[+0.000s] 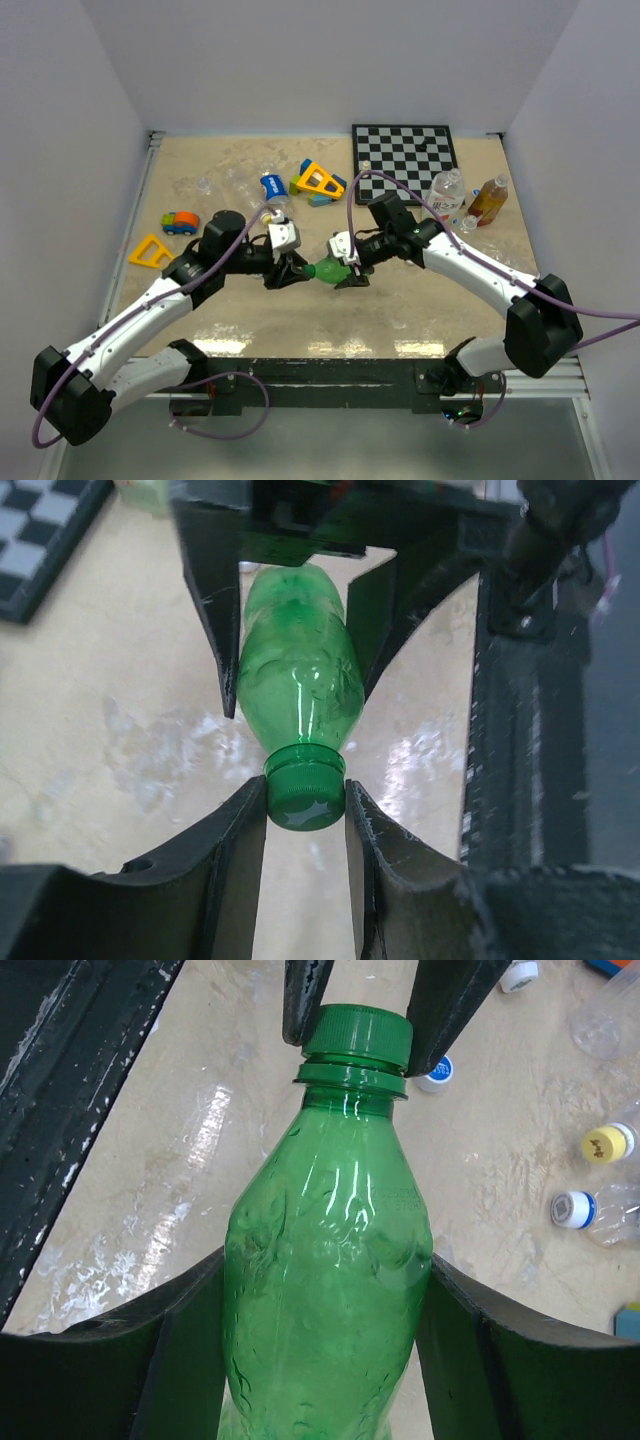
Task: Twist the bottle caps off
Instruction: Unscrew the bottle cap from the plastic bottle.
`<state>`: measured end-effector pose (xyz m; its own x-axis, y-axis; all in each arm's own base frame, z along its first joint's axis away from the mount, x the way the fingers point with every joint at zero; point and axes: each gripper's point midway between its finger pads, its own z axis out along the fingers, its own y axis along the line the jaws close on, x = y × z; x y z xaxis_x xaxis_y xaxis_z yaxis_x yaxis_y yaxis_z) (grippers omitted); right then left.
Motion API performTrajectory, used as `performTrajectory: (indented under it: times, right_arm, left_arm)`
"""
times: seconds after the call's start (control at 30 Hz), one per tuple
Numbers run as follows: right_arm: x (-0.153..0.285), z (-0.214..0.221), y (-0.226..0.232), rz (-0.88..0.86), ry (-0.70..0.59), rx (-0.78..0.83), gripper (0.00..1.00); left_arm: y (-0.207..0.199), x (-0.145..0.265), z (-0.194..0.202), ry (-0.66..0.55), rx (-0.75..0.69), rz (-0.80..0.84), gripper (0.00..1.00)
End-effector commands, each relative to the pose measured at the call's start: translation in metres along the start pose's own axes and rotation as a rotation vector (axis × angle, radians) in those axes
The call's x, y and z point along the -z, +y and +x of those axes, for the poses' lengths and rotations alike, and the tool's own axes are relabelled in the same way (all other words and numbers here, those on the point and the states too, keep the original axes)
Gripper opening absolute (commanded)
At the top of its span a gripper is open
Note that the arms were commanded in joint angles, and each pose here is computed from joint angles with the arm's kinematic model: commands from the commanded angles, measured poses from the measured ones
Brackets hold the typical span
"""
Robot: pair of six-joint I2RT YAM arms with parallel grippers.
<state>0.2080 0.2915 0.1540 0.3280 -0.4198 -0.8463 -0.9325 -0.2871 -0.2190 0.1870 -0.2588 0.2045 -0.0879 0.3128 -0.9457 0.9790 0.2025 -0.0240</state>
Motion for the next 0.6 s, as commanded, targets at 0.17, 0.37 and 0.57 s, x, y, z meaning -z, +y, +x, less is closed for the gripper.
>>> performTrajectory:
  times: [0.17,0.37,0.57]
  right_arm:
    - [-0.001,-0.011,-0.007,-0.003,-0.039,0.035,0.00]
    - [0.000,-0.012,-0.007,-0.004,-0.040,0.033,0.00]
    - [0.000,-0.011,-0.007,-0.003,-0.036,0.028,0.00]
  left_arm:
    - [-0.006,0.008,-0.013,-0.061,0.937,-0.196,0.00]
    - [-0.001,0.015,-0.020,-0.091,0.959,-0.250,0.00]
    - [0.014,0.023,-0.015,-0.052,0.815,-0.335,0.35]
